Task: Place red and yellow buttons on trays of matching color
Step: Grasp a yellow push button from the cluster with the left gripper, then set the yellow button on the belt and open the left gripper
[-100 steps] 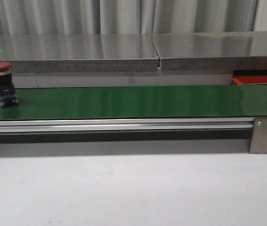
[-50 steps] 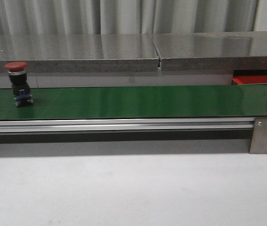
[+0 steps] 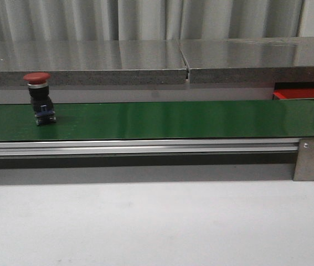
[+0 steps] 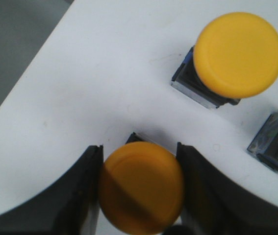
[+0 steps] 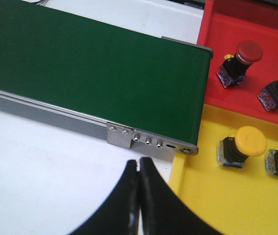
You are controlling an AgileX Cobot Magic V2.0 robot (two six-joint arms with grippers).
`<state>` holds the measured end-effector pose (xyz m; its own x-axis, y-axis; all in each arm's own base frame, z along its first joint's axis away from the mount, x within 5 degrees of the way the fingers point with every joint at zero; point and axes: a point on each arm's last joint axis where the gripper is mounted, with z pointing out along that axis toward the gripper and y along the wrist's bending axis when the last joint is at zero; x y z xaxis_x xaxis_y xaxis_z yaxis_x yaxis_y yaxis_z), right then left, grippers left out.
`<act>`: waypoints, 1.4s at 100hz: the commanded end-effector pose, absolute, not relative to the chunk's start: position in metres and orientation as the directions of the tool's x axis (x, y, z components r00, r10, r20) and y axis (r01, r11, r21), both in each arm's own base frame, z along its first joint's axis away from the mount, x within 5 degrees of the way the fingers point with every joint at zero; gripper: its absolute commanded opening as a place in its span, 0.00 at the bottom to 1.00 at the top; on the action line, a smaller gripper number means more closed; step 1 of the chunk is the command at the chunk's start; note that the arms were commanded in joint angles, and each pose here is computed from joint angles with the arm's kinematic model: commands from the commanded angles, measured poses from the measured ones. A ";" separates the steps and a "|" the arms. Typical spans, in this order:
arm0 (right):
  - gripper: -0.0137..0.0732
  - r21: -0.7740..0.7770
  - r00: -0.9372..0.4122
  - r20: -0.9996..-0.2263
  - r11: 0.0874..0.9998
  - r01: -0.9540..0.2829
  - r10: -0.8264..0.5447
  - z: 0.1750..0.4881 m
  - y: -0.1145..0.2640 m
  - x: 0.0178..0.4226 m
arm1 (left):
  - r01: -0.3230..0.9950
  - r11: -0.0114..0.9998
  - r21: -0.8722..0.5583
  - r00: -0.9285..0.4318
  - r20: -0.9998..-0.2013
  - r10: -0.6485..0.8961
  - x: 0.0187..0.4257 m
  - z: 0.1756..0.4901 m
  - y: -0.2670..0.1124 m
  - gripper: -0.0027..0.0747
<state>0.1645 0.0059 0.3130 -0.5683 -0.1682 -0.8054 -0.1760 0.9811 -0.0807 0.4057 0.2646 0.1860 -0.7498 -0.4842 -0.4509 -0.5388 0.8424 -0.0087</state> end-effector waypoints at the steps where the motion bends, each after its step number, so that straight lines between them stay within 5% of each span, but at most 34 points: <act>1: 0.08 -0.096 -0.494 -0.854 0.983 -0.159 -0.163 0.327 0.005 0.167 | -0.546 0.838 -0.021 -0.683 -0.568 -0.459 0.404 0.239 0.263 0.01; 23: 0.08 -0.096 -0.494 -0.854 0.983 -0.159 -0.163 0.327 0.005 0.167 | -0.545 0.837 -0.044 -0.618 -0.653 -0.437 0.390 0.294 0.252 0.01; 64: 0.08 -0.096 -0.494 -0.854 0.983 -0.159 -0.163 0.327 0.005 0.167 | -0.455 0.884 -0.112 -0.622 -0.670 -0.405 0.367 0.364 0.189 0.01; 100: 0.08 -0.096 -0.494 -0.854 0.983 -0.159 -0.163 0.327 0.005 0.167 | -0.284 0.954 -0.095 -0.767 -0.574 -0.286 0.374 0.323 0.115 0.01; 140: 0.08 -0.096 -0.494 -0.854 0.983 -0.159 -0.163 0.327 0.005 0.167 | -0.242 0.966 -0.086 -0.787 -0.565 -0.247 0.378 0.295 0.099 0.01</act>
